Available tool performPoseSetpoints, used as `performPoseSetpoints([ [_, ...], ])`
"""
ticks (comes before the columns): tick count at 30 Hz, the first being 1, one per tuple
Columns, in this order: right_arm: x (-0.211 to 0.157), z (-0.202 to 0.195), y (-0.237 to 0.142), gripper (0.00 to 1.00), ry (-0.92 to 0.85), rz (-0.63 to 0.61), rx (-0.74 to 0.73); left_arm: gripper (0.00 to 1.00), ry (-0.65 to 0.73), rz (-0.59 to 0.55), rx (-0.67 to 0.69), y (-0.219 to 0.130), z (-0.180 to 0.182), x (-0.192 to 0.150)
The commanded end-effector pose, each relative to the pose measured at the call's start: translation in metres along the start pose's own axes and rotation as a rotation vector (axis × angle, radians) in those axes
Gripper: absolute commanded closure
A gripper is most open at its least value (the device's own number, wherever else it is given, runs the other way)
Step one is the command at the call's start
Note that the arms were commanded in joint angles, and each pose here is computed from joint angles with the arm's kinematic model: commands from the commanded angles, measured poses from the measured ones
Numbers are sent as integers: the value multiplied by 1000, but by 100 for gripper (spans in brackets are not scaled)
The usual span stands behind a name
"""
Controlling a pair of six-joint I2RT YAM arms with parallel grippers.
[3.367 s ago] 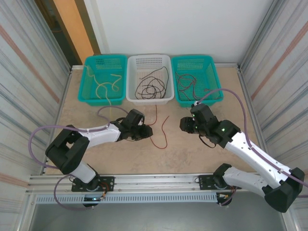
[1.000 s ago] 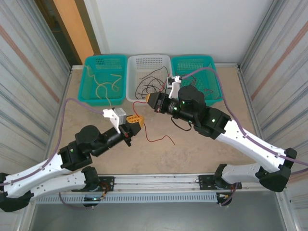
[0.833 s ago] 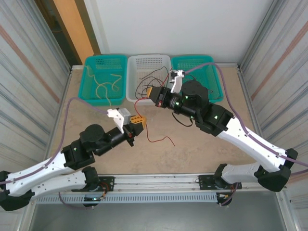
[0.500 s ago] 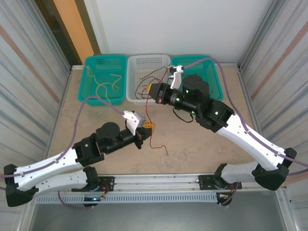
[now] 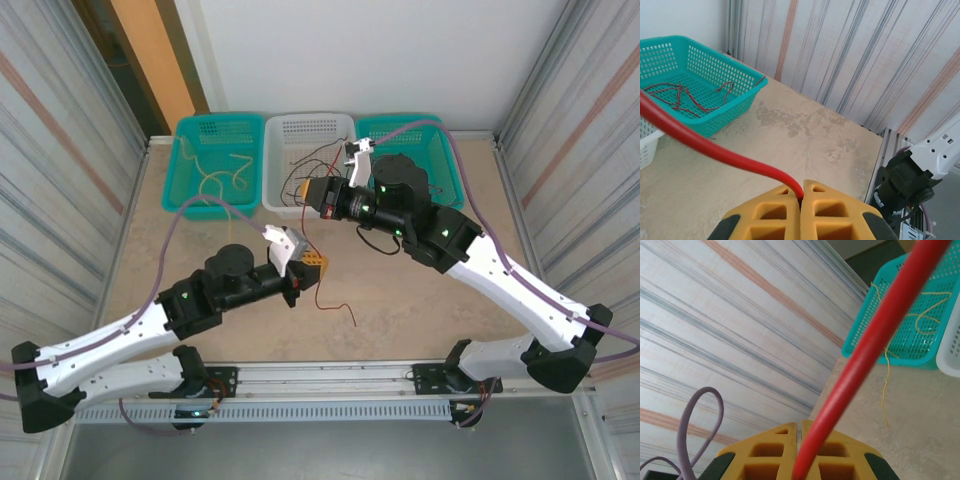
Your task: Untangle the cables
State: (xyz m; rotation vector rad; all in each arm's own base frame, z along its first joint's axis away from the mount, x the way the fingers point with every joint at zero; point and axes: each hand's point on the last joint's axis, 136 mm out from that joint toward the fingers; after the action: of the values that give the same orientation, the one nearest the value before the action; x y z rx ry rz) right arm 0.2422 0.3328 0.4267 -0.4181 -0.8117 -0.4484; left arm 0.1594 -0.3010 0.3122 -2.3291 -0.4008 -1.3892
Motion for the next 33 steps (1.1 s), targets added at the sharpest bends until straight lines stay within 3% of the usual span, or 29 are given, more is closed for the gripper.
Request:
performPoseSetpoints([
  [1,31,16,-21,100,-52,-82,26,93,-34,-54,-19,-14,-4,16],
  [3,37,14,-25,100,-59,-93,15,61,-48,-81,-16,-20,-3,19],
  [6,44,6,-30,100,-67,-101,-21,37,-58,-108,9,-29,2,22],
  [9,51,-5,-35,100,-67,-113,-45,18,-67,-115,34,-38,6,22],
  [13,74,-20,-49,100,-69,-162,-80,3,-87,-120,97,-50,17,20],
  [21,129,-55,-80,100,-104,-267,-182,1,-135,-118,225,-67,42,10],
  [29,213,-100,-105,100,-137,-404,-275,2,-176,-92,376,-78,74,-14],
  [33,246,-146,-105,100,-139,-428,-364,1,-223,-82,442,-76,94,-26],
])
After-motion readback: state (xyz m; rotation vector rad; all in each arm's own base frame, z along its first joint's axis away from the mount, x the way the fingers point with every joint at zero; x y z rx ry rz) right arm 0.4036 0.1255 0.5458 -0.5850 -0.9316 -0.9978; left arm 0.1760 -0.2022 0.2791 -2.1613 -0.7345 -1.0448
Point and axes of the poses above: each hand's point on the last joint's axis, 136 mm out from that joint toward the fingers, its own y axis out along the fingers, its own z axis along the line the jaws close on, x = y × z, and after that the axes turned 11 degrees about -y, right-handed
